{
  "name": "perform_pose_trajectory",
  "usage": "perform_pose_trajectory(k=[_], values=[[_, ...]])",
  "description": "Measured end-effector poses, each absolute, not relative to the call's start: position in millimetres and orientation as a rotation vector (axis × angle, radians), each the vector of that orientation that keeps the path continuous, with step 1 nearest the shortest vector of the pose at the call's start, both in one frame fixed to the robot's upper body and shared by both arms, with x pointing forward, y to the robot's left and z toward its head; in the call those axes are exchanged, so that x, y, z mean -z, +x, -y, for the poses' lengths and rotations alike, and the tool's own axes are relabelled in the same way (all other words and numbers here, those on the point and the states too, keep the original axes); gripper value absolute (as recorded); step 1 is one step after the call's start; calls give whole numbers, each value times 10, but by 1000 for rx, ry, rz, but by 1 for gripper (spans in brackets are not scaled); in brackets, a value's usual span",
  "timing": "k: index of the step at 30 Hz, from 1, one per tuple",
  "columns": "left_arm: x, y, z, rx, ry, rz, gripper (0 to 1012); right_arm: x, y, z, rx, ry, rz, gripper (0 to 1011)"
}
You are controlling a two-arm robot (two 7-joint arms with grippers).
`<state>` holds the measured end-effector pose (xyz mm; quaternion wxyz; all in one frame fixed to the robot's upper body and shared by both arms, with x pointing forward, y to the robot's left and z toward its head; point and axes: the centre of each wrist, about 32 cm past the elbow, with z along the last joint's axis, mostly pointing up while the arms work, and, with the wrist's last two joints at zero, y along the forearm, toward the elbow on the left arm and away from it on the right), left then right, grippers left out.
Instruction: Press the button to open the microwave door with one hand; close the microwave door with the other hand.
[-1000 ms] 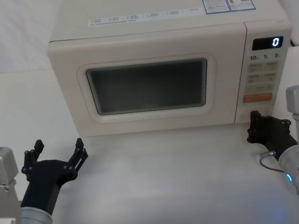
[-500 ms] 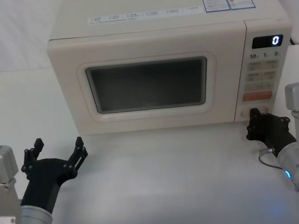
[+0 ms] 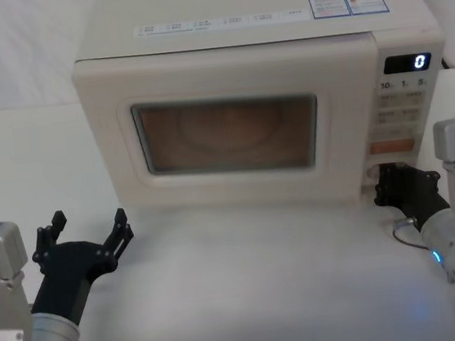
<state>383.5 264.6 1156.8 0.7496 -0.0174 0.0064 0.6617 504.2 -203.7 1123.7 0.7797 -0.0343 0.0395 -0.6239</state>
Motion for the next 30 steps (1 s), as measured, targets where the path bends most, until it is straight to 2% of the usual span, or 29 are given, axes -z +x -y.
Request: perform_pose_trajectory(k=[15,30], values=[[-11568,3835,-2646,-1446,-38,-14,1001,-11225,5118,2051,1343,-66,-85,0],[-11568,3835,-2645,-1446,-38,-14,1001,-11232,4970,2096,1341,-82,-86,0]])
